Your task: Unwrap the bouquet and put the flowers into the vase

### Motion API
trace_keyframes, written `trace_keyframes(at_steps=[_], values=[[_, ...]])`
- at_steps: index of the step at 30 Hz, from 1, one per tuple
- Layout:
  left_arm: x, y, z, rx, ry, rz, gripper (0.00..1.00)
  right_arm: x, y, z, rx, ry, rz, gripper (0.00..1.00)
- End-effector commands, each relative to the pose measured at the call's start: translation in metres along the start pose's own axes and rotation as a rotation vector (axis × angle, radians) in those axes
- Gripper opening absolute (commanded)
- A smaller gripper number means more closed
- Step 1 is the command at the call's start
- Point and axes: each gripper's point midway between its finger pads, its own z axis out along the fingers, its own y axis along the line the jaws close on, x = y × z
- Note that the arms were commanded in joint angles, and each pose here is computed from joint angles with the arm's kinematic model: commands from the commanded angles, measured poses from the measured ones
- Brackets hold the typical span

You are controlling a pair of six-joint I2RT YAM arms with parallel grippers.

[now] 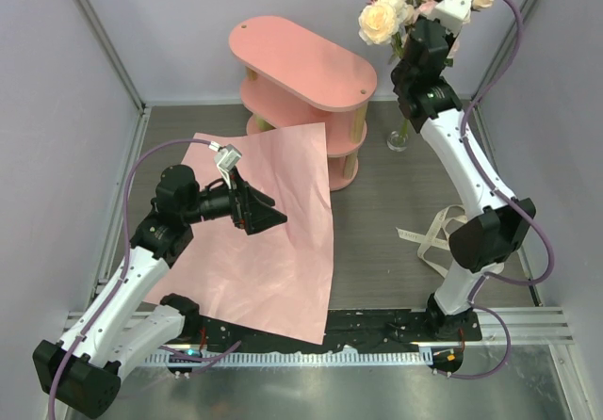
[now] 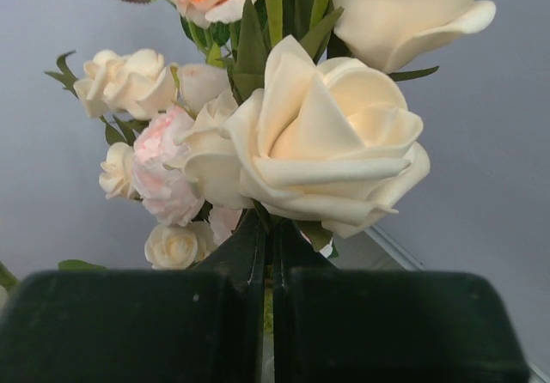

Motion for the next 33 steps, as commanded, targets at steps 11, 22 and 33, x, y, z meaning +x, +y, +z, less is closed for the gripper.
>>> trace_keyframes(at_steps=[11, 22, 33], values=[[-0.013, -0.01, -0.001, 0.02, -0.021, 0.043, 0.9, 0.026, 0.001, 0.008, 0.065, 0.049, -0.046, 0.01], [-0.014, -0.01, -0.001, 0.02, -0.021, 0.045, 0.9, 0.055, 0.0, 0.01, 0.075, 0.053, -0.073, 0.01], [-0.013, -0.01, -0.001, 0.02, -0.02, 0.042, 0.9, 0.083, 0.0, 0.01, 0.082, 0.071, -0.093, 0.01]])
